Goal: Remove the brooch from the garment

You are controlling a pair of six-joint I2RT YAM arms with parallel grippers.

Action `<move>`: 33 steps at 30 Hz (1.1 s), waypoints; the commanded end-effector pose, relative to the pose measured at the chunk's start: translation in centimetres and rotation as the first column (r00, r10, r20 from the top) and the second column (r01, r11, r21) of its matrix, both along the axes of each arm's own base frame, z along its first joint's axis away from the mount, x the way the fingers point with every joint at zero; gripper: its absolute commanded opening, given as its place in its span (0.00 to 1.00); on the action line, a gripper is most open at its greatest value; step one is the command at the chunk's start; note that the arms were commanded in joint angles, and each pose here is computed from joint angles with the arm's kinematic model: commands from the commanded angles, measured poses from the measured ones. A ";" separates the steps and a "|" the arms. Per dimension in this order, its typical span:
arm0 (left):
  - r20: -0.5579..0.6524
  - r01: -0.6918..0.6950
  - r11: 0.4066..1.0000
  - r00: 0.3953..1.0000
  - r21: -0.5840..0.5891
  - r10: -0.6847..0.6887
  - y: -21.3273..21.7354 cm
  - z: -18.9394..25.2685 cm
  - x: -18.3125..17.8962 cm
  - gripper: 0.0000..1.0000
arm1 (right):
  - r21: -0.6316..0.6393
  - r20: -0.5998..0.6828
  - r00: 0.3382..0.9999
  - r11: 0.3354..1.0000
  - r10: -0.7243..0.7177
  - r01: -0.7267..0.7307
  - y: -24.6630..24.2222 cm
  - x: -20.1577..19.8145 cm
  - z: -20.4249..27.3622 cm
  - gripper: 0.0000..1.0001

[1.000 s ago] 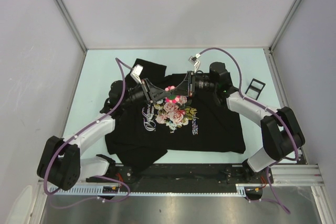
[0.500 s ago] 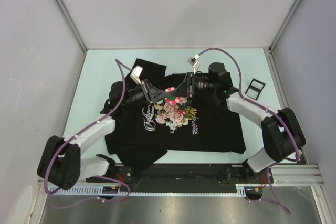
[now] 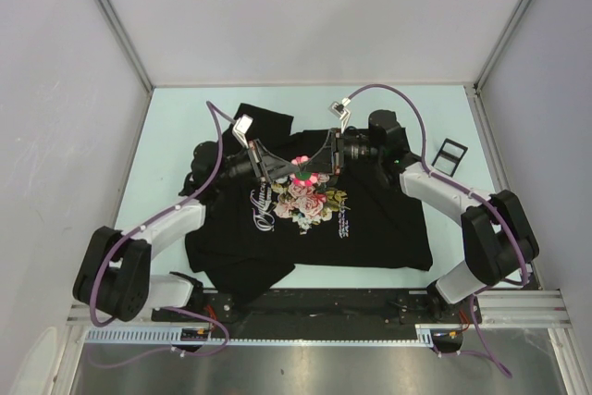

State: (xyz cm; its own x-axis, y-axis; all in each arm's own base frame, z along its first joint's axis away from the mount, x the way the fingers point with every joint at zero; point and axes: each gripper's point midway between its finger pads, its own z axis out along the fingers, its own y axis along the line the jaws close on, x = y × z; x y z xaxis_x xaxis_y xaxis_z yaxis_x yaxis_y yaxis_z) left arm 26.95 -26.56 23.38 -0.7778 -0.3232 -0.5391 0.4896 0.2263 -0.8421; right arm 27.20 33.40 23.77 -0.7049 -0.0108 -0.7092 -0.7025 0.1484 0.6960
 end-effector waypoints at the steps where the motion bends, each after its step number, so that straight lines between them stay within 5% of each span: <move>1: 0.118 0.107 0.988 0.989 -0.114 -0.093 -0.8 4.1 -1.2 0.22 | 0.019 0.049 0.992 0.993 0.113 -0.115 0.6 -2.5 1.0 0.00; 33: 0.142 0.191 0.975 0.975 -0.114 -0.174 -1.3 4.5 -1.7 0.28 | -0.022 0.058 0.982 0.984 0.179 -0.178 2.0 -4.4 1.1 0.00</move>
